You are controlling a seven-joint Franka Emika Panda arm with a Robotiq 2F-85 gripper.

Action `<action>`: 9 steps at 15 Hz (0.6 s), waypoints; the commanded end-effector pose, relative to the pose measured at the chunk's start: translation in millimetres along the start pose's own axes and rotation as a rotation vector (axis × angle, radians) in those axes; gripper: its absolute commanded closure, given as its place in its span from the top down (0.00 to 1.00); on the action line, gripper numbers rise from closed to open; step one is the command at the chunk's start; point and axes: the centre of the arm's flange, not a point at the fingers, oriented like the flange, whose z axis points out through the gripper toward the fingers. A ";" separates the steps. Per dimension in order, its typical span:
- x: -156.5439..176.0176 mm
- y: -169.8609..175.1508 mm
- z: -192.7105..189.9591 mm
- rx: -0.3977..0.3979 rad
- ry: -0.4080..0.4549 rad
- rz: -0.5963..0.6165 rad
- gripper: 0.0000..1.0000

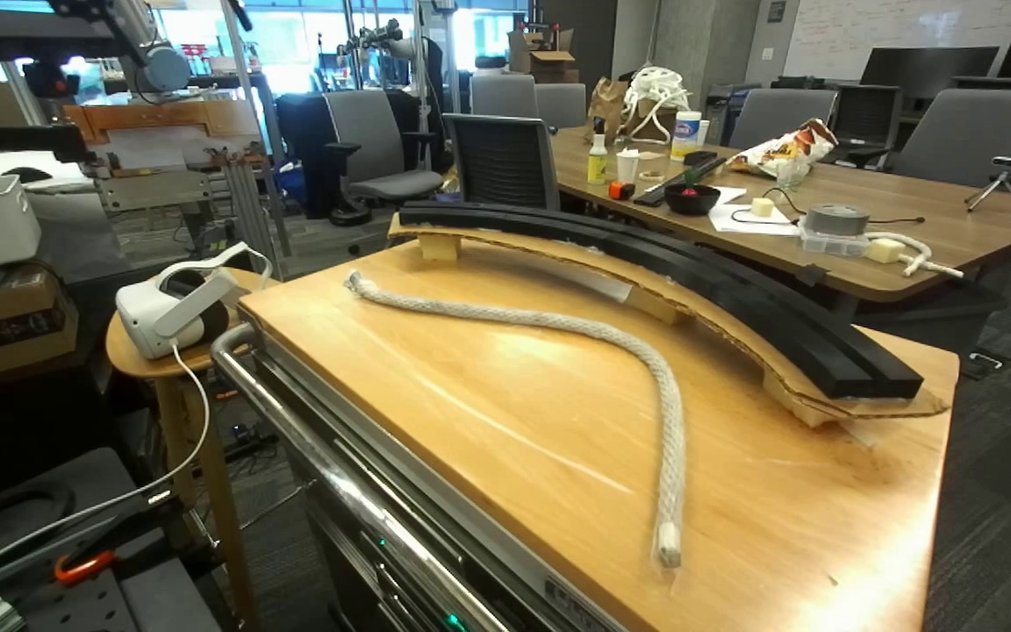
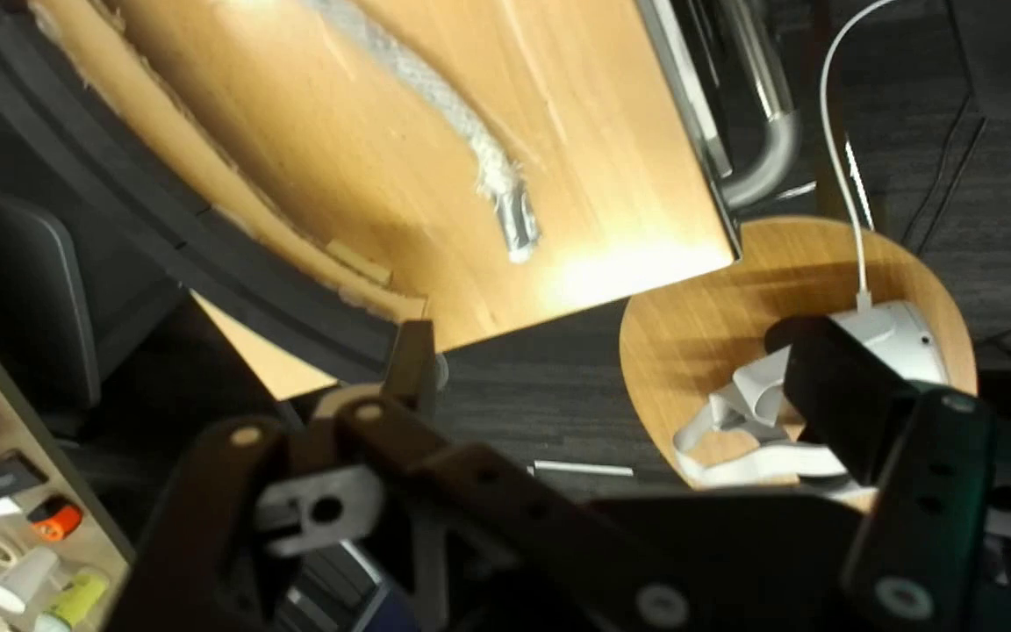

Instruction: Put the white rope on the black board

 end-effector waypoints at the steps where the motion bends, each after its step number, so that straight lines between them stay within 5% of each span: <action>1: 11.2 57.3 -10.6 0.114 0.121 -0.087 1.00; 2: 17.4 63.0 -7.4 0.155 0.103 -0.111 1.00; 3: -8.1 42.9 -5.3 0.086 0.094 -0.056 1.00; 9: -5.9 44.0 2.9 0.099 0.077 -0.064 1.00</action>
